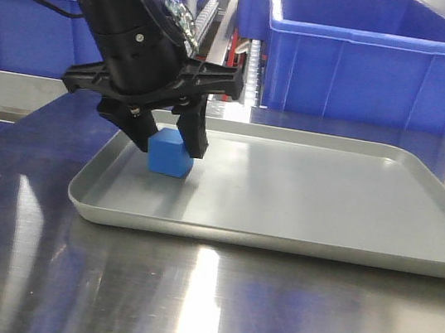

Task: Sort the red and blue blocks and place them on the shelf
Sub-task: 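Close the left gripper on the blue cube, then lift the blue cube up and away from the tray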

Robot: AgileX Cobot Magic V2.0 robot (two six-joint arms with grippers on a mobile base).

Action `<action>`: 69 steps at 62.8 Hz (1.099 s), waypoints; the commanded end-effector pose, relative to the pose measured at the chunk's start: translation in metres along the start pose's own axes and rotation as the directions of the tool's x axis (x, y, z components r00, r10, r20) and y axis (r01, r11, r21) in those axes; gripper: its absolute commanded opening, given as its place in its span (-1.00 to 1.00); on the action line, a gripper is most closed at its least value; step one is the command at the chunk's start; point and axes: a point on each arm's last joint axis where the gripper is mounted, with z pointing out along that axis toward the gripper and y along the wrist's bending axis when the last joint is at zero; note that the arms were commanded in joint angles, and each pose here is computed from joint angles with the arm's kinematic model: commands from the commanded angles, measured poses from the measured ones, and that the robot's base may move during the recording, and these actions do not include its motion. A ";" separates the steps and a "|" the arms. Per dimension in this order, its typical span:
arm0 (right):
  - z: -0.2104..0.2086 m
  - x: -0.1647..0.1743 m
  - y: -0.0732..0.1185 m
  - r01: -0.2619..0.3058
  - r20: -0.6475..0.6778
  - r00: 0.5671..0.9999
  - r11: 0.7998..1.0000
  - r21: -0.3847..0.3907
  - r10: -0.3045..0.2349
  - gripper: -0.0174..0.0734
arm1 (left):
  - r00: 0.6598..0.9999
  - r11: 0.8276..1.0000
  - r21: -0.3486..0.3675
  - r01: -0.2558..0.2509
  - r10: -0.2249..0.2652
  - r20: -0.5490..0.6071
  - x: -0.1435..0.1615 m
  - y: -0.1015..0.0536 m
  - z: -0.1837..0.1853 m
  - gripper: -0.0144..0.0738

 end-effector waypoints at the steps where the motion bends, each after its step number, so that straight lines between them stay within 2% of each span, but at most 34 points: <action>1: -0.003 -0.017 0.001 0.006 0.116 0.993 1.000 -0.003 -0.006 -0.49 | 0.996 0.998 0.065 0.023 -0.029 0.088 -0.013 -0.012 -0.024 -0.40; 7: -0.003 -0.017 0.001 0.006 0.116 0.993 1.000 -0.003 -0.006 -0.49 | 0.996 0.997 0.074 0.036 -0.042 0.082 -0.012 -0.013 -0.025 -0.39; 36: -0.003 -0.017 0.001 0.006 0.116 0.993 1.000 -0.003 -0.006 -0.49 | 0.994 0.996 0.080 0.034 -0.042 0.104 -0.015 -0.013 -0.035 -0.39; 51: -0.003 -0.017 0.001 0.006 0.116 0.993 1.000 -0.003 -0.006 -0.49 | 0.985 0.996 0.082 0.022 -0.036 0.169 -0.022 -0.009 -0.059 -0.39; 69: -0.003 -0.017 0.001 0.006 0.116 0.993 1.000 -0.003 -0.006 -0.49 | 0.961 0.997 0.074 0.032 -0.051 0.272 -0.032 0.007 -0.101 -0.39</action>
